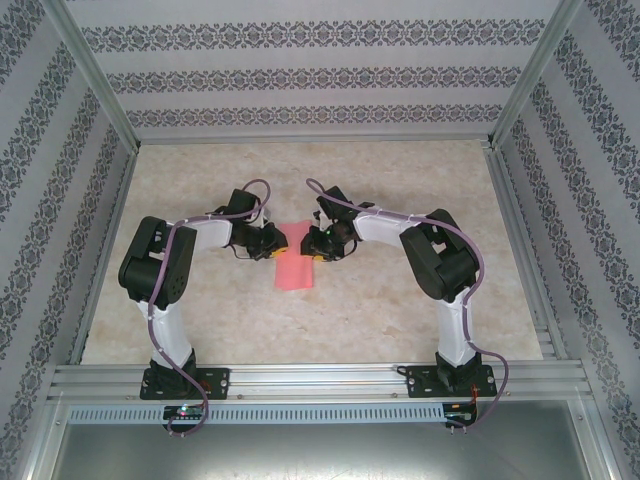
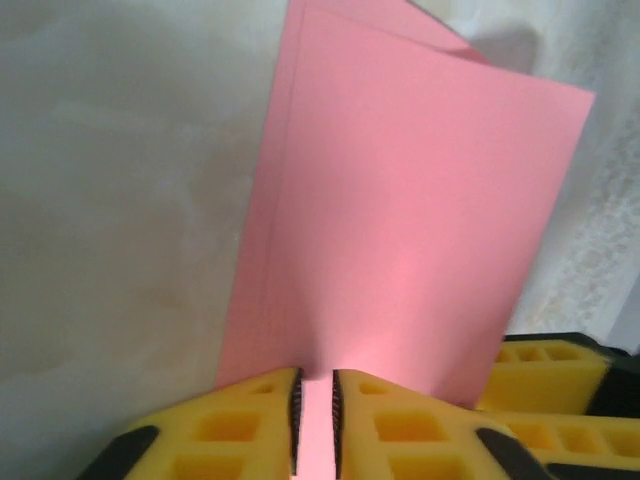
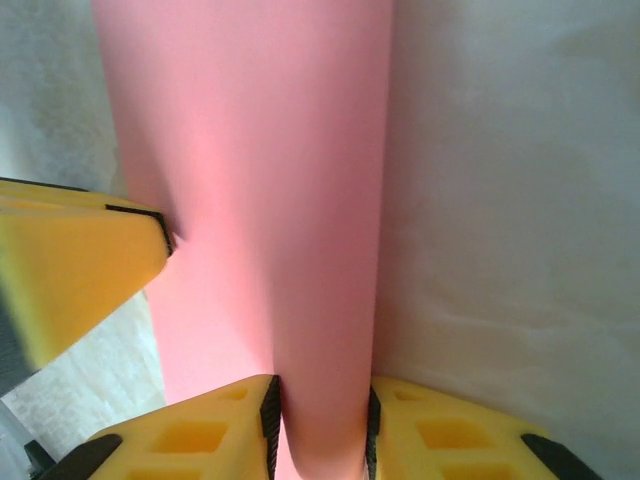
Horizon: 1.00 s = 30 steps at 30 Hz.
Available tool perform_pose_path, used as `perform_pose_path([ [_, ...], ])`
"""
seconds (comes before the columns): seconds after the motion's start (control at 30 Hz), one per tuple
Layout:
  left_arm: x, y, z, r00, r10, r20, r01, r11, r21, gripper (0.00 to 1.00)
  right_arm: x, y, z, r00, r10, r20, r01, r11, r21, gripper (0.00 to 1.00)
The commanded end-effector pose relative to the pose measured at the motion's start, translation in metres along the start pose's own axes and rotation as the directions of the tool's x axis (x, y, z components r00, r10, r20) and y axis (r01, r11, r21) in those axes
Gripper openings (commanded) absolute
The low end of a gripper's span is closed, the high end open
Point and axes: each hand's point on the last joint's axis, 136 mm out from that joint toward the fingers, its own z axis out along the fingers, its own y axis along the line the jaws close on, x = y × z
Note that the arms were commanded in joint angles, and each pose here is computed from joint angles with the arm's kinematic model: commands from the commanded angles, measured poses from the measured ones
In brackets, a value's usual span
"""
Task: Fold a paper plane with a square sheet of paper (pick it up from the middle)
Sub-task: First fold in half a square sheet of paper at the center of the table, then hold the square sheet of paper at the center of the table.
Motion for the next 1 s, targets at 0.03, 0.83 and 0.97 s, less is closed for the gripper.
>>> perform_pose_path([
  [0.03, -0.022, -0.027, -0.025, 0.995, -0.016, 0.095, 0.013, 1.0, 0.025, 0.36, 0.006, -0.046, 0.018, 0.995, 0.1, 0.018, -0.101, 0.983, 0.154, 0.29],
  [0.83, -0.02, 0.007, -0.079, 0.978, 0.004, 0.208, 0.008, 0.998, -0.056, 0.45, 0.032, -0.085, 0.045, 0.987, 0.153, -0.052, -0.122, 0.918, 0.377, 0.4],
  [0.97, -0.019, 0.01, -0.074, 0.982, 0.0, 0.19, 0.011, 0.998, -0.059, 0.44, 0.033, -0.086, 0.049, 0.989, 0.131, -0.073, -0.092, 0.914, 0.396, 0.41],
])
